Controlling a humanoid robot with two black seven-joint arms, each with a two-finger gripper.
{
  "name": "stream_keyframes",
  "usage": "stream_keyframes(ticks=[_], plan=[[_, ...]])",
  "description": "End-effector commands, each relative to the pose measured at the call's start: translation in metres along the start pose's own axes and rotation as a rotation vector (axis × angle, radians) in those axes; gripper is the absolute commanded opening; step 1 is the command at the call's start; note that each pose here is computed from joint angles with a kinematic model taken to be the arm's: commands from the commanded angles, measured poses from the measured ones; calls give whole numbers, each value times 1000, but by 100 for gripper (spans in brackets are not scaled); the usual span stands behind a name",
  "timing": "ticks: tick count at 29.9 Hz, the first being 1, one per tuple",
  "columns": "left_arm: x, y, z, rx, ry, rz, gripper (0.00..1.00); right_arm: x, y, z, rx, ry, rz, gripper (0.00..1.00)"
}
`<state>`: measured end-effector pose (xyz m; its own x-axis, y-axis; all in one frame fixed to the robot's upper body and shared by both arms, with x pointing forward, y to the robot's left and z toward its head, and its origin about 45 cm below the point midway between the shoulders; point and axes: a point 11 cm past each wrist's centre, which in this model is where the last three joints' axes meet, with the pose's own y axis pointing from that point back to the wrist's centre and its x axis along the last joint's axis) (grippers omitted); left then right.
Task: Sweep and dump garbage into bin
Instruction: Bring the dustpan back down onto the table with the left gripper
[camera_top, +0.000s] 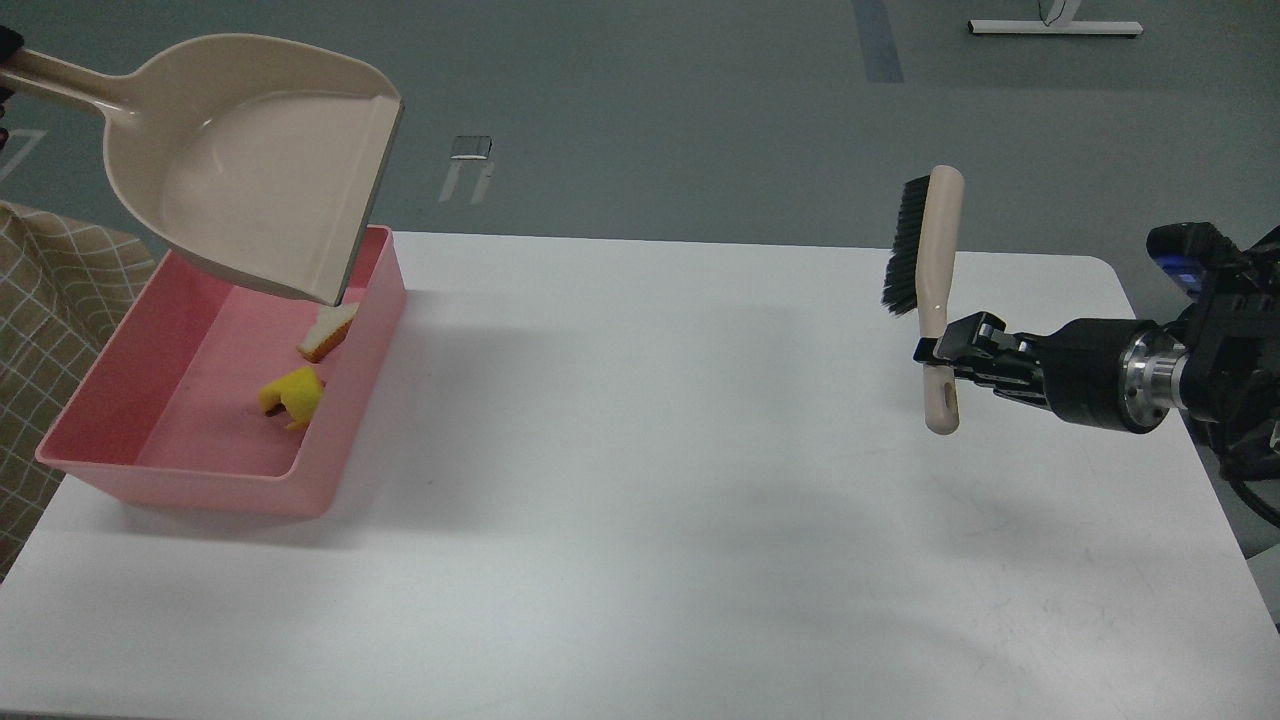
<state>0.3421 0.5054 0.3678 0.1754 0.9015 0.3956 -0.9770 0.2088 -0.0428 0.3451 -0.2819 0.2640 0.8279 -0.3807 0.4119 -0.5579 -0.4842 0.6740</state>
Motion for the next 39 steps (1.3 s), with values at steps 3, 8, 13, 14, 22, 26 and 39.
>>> stream_keyframes(ticks=[3,8,13,14,22,26,39], plan=[[-43,-15,-10,-38,74,-28,0,0,-1,-1,3,0,-1,6],[-72,-26,-16,-60,128,-48,0,-1,-3,-5,13,2,-4,6],[-94,-33,-24,-66,176,-65,0,-1,-4,-6,16,3,-5,6],[-100,-34,-26,-66,190,-70,0,-1,-3,-6,17,3,-4,6],[-135,-43,-34,-54,219,-116,0,-1,-3,-7,17,4,-4,7],[-166,-49,-32,-49,232,-170,0,-1,-3,-7,17,4,-4,7],[-229,-58,-42,-52,140,-251,0,0,-3,-7,18,4,-3,7]])
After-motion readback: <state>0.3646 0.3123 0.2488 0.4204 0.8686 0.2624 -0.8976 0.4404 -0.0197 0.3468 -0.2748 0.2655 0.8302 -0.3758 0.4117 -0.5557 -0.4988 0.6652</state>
